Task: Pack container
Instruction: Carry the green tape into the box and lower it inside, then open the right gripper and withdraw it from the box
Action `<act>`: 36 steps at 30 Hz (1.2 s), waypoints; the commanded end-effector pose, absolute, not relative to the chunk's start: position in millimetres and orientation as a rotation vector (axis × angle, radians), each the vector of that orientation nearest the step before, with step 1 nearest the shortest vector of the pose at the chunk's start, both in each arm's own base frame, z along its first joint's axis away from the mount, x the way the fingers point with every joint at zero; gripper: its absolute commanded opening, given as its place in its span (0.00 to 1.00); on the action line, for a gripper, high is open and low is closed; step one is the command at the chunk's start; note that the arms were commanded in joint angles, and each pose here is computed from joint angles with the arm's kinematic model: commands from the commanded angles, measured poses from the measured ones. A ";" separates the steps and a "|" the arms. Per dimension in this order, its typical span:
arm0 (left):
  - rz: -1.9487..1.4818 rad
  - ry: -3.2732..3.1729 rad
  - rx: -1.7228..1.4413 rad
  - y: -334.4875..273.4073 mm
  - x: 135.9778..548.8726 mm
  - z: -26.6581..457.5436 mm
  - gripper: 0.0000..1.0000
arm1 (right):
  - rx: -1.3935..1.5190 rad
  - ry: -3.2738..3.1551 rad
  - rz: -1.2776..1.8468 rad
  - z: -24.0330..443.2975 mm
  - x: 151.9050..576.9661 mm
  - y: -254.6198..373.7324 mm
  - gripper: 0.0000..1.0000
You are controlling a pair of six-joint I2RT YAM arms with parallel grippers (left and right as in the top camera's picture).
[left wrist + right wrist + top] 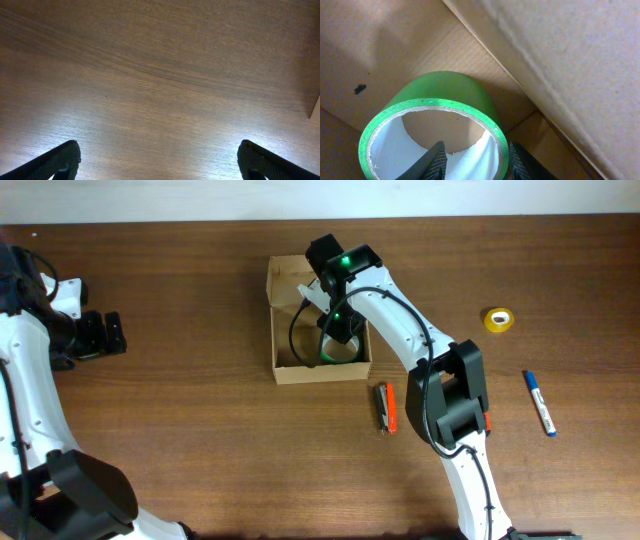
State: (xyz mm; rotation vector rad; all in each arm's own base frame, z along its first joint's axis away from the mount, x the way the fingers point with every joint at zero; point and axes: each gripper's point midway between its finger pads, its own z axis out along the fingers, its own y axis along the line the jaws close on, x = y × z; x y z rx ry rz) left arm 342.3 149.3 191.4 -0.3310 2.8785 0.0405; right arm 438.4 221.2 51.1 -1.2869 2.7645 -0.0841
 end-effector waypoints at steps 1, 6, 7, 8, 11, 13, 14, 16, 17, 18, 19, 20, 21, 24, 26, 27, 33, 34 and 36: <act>0.030 2.867 -0.302 147.9 342.5 194.9 1.00 | -1.303 2.744 -0.078 55.4 435.1 228.7 0.42; 0.030 2.867 -0.302 147.9 342.5 194.9 1.00 | -1.288 2.673 -0.076 86.2 436.2 242.6 0.41; 0.030 2.867 -0.302 147.9 342.5 194.9 1.00 | -1.270 2.664 -0.072 94.3 437.1 244.6 0.42; 0.030 2.867 -0.302 147.9 342.5 194.9 1.00 | -1.253 2.650 -0.066 103.8 438.1 248.4 0.41; 0.030 2.867 -0.303 147.9 342.5 194.9 1.00 | -1.204 2.586 -0.054 139.4 442.5 257.3 0.48; 0.030 2.867 -0.302 147.9 342.5 194.9 1.00 | -1.148 2.554 -0.074 163.3 447.1 255.7 0.62; 0.030 2.867 -0.303 147.9 342.5 194.9 1.00 | -1.116 2.540 -0.091 174.9 449.3 253.4 0.66; 0.030 2.867 -0.302 147.9 342.5 194.9 1.00 | -1.080 2.510 -0.122 196.1 450.7 247.0 0.74; 0.030 2.867 -0.302 147.9 342.5 194.9 1.00 | -1.041 2.498 -0.148 206.7 452.2 242.0 0.77; 0.030 2.867 -0.302 147.9 342.5 194.9 1.00 | -1.012 2.484 -0.183 217.3 453.2 234.9 0.80; 0.030 2.867 -0.302 147.9 342.5 194.9 1.00 | -0.976 2.473 -0.210 227.9 453.9 226.9 0.82; 0.030 2.867 -0.302 147.9 342.5 194.9 1.00 | -0.940 2.470 -0.221 235.3 454.5 221.1 0.84; 0.030 2.867 -0.302 147.9 342.5 194.9 1.00 | -0.907 2.466 -0.224 243.4 454.9 213.2 0.85; 0.030 2.867 -0.302 147.9 342.5 194.9 1.00 | -0.780 2.477 -0.230 266.3 452.5 177.0 0.91; 0.030 2.867 -0.302 147.9 342.5 194.9 1.00 | -0.646 2.503 -0.235 279.3 449.0 141.9 0.95; 0.030 2.867 -0.302 147.9 342.5 194.9 1.00 | -0.584 2.516 -0.242 284.6 446.5 121.7 0.97; 0.030 2.867 -0.302 147.9 342.5 194.9 1.00 | -0.120 2.590 -0.175 297.7 425.4 -13.5 1.00; 0.030 2.867 -0.302 147.9 342.5 194.9 1.00 | -0.035 2.613 -0.145 293.3 421.2 -34.1 1.00; 0.030 2.867 -0.302 147.9 342.5 194.9 1.00 | 0.139 2.657 -0.105 281.5 413.9 -71.7 1.00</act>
